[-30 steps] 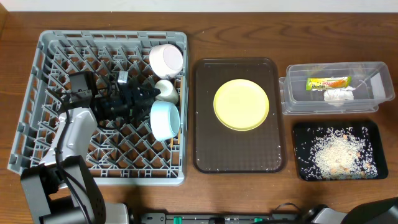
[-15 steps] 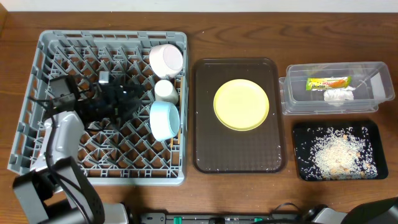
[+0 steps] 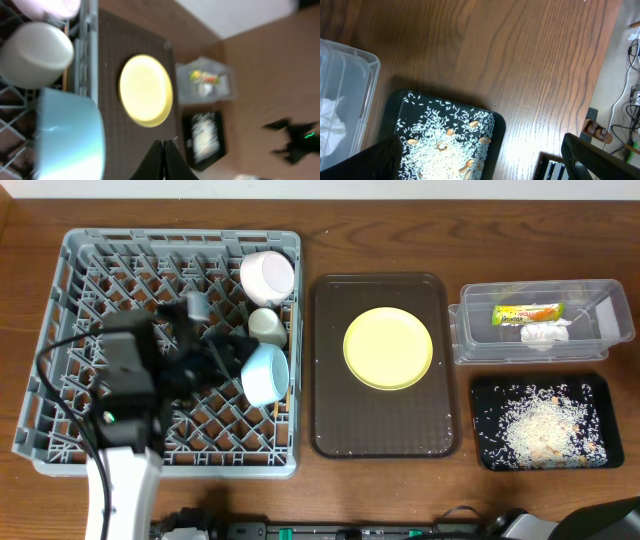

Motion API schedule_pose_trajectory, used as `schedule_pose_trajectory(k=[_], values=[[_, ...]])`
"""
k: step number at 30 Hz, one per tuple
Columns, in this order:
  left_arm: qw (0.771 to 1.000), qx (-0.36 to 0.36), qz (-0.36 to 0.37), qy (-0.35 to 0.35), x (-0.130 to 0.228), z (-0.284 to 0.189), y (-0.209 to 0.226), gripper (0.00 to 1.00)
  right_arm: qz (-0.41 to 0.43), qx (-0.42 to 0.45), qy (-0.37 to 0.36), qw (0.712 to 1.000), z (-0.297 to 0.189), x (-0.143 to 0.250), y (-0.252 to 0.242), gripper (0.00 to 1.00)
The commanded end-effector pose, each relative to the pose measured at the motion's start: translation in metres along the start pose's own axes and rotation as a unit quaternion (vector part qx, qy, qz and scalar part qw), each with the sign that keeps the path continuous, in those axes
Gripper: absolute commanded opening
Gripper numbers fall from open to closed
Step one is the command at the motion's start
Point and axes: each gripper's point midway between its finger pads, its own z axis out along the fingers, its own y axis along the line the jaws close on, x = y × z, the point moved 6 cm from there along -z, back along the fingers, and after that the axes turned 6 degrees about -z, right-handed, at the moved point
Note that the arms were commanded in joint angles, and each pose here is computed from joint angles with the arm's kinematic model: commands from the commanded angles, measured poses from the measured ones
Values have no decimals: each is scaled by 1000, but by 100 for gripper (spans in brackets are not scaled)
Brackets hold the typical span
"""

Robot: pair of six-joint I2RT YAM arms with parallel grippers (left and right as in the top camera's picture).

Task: Sort waste into correct bins and load items into the dishwasher rack

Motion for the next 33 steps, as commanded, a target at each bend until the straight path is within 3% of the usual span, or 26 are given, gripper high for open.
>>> schedule_pose_trajectory(k=[1,8,17,18,25,33], values=[[992,-102,55,-43,7,9,2,7,12,5,-5,1000,-2,-1,-3,99],[970,-212,118,-15,31,51,11,10,12,5,-5,1000,-2,-1,-3,99],[932,-337,120,-64,10,53,46,17,12,5,-4,1000,-2,-1,-3,99],[928,-344,120,-78,5,49,46,23,12,5,-4,1000,-2,-1,-3,99],[934,-302,123,-149,-11,16,14,38,12,5,-4,1000,-2,-1,-3,99],[935,-287,125,-167,-2,-13,5,40,12,5,-4,1000,-2,-1,-3,99]])
